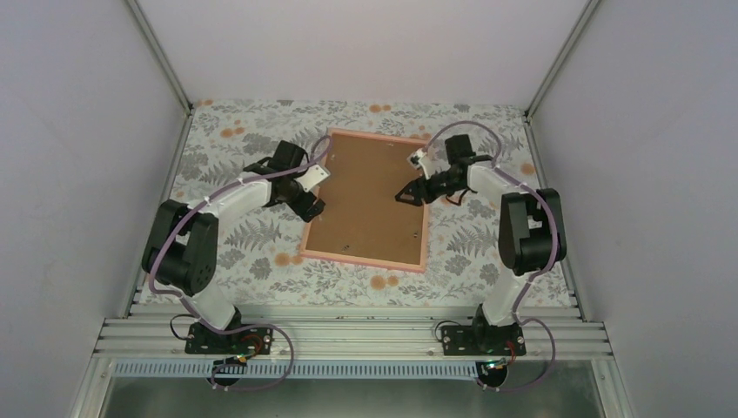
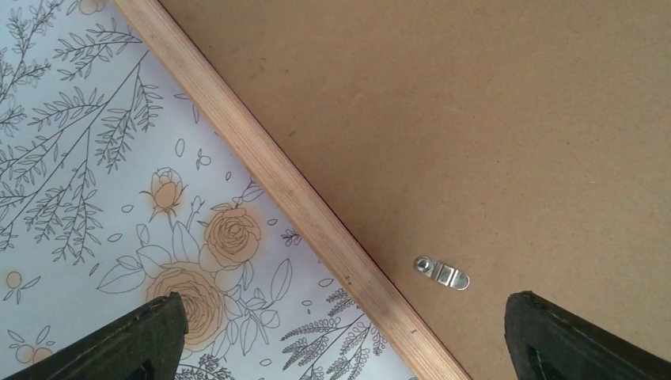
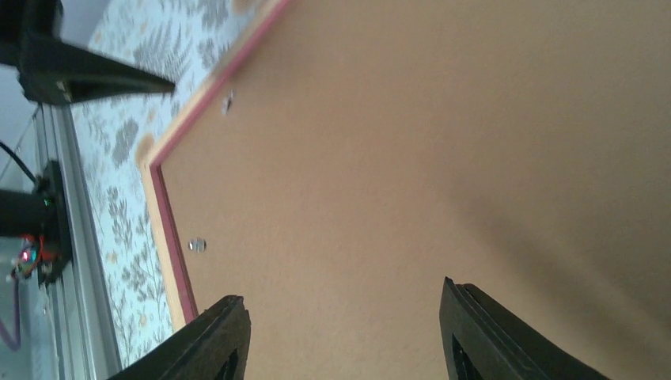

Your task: Put the photo into the frame

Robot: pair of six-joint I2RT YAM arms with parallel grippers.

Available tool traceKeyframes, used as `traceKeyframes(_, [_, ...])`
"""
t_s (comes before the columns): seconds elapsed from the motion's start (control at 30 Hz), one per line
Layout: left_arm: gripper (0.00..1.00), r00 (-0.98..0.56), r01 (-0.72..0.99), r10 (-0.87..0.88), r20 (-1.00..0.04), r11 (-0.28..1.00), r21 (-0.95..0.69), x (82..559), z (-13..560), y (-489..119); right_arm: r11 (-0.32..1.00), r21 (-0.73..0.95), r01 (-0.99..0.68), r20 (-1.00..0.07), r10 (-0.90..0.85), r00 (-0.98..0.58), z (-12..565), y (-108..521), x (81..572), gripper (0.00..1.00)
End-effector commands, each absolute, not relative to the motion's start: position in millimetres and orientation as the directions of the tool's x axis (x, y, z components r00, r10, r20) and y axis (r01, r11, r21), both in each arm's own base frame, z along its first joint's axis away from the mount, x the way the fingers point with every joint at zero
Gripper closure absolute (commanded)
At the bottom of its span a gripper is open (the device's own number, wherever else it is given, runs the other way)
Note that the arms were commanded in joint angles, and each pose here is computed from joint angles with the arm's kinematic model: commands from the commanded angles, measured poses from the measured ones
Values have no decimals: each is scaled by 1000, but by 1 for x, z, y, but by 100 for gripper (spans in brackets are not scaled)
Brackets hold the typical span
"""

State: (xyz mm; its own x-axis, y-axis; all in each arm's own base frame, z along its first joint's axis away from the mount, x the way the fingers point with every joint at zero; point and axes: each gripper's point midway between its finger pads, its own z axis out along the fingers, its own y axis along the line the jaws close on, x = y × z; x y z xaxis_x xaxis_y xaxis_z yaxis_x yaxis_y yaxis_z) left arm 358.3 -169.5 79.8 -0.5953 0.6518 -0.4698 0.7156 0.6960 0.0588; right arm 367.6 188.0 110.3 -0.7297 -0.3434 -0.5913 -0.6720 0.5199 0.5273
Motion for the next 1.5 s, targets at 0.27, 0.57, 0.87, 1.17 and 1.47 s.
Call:
traceKeyframes(0.27, [0, -628, 653, 631, -455, 746, 132, 365, 70, -186, 446, 442, -779, -615, -481, -625, 77, 237, 324, 54])
traceKeyframes(0.57, [0, -673, 634, 618, -407, 765, 114, 364, 53, -186, 414, 296, -861, -623, -600, -502, 56, 267, 311, 58])
traceKeyframes(0.87, [0, -692, 631, 643, -328, 759, 158, 363, 34, -174, 416, 191, -889, -542, -711, -449, 10, 252, 297, 59])
traceKeyframes(1.17, [0, -684, 658, 696, -219, 718, 225, 347, 22, -148, 397, 147, -906, -481, -772, -416, -10, 235, 285, 59])
traceKeyframes(1.47, [4, -626, 691, 759, -181, 647, 323, 359, 39, -134, 417, 140, -898, -460, -776, -432, -19, 225, 287, 61])
